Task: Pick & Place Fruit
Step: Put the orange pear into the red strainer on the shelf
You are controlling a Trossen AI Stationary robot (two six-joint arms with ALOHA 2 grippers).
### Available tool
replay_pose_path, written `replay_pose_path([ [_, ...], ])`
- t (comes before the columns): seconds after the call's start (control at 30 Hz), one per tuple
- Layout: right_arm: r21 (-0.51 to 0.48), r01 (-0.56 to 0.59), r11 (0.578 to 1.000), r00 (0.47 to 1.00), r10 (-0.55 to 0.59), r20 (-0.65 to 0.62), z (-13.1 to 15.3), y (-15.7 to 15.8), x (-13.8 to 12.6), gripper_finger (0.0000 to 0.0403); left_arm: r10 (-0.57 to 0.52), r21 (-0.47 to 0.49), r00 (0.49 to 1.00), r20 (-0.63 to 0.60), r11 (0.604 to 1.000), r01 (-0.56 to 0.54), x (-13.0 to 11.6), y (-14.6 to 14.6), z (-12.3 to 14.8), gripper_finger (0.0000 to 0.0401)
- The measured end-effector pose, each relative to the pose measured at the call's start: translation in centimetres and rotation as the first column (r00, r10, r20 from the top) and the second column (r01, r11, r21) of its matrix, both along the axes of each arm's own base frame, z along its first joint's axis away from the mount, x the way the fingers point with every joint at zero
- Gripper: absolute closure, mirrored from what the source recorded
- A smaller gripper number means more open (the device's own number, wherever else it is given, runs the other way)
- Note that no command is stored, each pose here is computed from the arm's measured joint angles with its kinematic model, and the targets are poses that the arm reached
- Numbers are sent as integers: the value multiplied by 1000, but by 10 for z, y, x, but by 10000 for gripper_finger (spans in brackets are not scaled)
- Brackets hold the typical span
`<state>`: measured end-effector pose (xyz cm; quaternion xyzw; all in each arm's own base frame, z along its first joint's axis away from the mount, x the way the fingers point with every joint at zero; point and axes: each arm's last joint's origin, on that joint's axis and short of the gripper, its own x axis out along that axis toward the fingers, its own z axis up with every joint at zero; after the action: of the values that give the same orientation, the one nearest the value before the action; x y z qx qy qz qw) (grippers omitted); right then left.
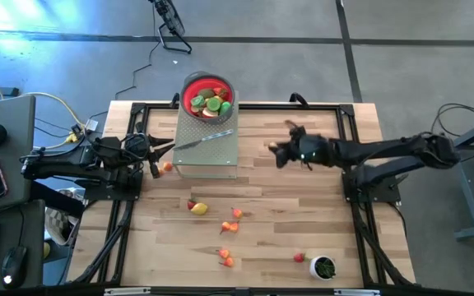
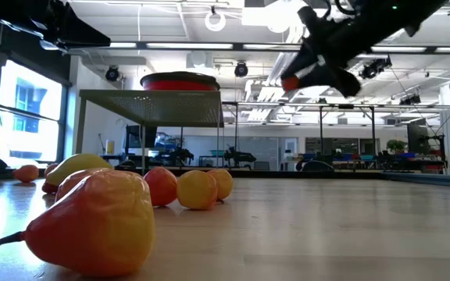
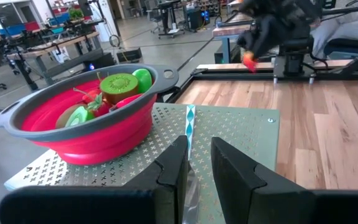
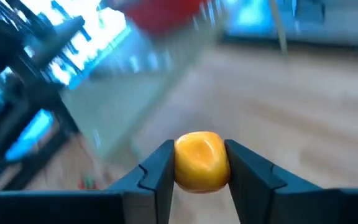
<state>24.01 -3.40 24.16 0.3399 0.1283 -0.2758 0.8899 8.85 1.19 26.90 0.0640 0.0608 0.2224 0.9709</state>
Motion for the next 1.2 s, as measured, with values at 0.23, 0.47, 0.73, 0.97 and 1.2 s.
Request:
replay_pose_path([
  [0.23,-235,67,970,985,-27,168,25,-30,2,288,0,0,1000,0,1000,0,0,0,0,334],
  [0.47,-403,140,904,969,-41,245,41,-39,2,289,0,0,1000,0,1000,0,0,0,0,334],
  [0.73,-533,182,826,963,-39,268,51,-39,1,288,2,-18,1000,9,1000,-2,0,0,0,334],
  [0.97,-594,211,777,953,-29,300,54,-42,6,289,7,-58,1000,29,998,-5,0,0,0,334],
  [1.2,-605,179,776,952,19,306,41,-61,33,292,7,-60,1000,30,998,-5,0,0,0,334],
])
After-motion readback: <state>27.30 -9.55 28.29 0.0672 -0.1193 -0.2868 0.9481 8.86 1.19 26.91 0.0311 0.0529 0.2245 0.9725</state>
